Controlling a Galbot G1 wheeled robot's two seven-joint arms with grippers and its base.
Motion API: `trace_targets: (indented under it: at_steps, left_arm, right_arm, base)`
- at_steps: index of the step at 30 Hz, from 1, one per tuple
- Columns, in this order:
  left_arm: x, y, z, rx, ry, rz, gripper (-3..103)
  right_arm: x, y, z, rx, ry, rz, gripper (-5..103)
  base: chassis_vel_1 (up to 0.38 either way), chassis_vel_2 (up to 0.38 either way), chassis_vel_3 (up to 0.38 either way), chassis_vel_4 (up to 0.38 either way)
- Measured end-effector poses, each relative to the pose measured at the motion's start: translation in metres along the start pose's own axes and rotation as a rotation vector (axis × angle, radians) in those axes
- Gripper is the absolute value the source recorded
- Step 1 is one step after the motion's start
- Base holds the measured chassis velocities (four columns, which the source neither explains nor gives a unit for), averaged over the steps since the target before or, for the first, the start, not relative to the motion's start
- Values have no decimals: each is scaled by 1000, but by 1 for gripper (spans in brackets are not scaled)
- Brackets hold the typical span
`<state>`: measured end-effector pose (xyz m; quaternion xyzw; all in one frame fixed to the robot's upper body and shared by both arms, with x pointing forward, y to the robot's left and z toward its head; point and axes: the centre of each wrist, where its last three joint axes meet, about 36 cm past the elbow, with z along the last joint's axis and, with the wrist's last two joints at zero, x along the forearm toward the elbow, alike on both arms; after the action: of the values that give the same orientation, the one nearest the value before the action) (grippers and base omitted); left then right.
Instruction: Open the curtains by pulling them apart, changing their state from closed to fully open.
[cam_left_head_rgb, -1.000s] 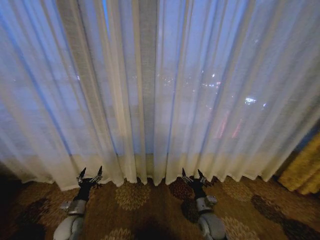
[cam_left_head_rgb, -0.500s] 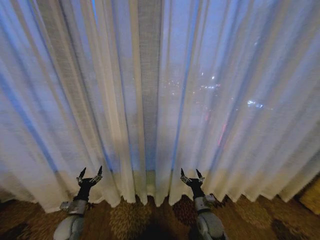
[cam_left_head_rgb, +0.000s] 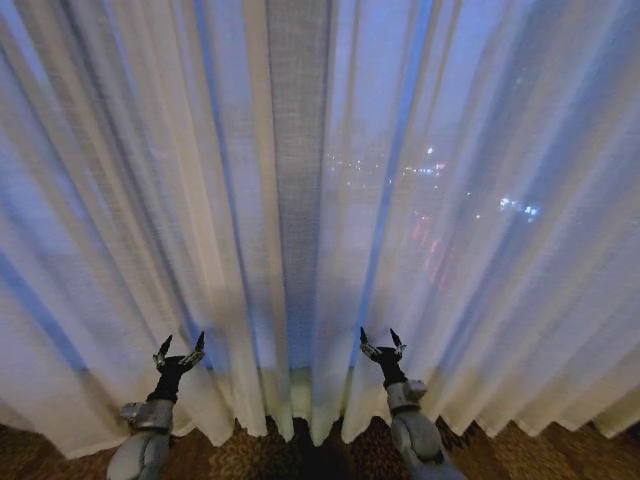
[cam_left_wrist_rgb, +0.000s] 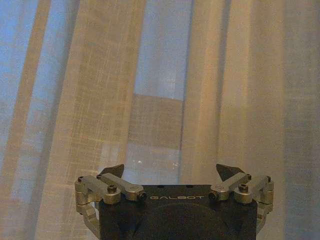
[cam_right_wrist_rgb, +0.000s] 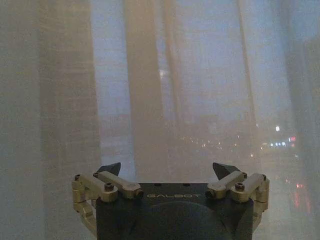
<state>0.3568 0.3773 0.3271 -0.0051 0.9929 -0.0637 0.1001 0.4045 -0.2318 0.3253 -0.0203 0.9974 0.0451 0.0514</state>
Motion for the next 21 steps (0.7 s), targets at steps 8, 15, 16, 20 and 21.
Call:
trace_targets:
  at_steps: [8,15,16,20,21]
  left_arm:
    - [0,0,0,0,0,0,100]
    - [0,0,0,0,0,0,100]
    - [0,0,0,0,0,0,100]
    - [0,0,0,0,0,0,100]
    - [0,0,0,0,0,0,100]
  right_arm:
    - [-48,15,18,8,15,-6,100]
    - [-84,17,38,3,37,20,100]
    - [-87,15,40,7,39,24,100]
    - [-88,12,44,9,41,28,97]
    - [-88,12,44,9,41,28,97]
  base:
    - [16,-28,-28,18]
    - [0,0,0,0]
    - [0,0,0,0]
    - [0,0,0,0]
    - [0,0,0,0]
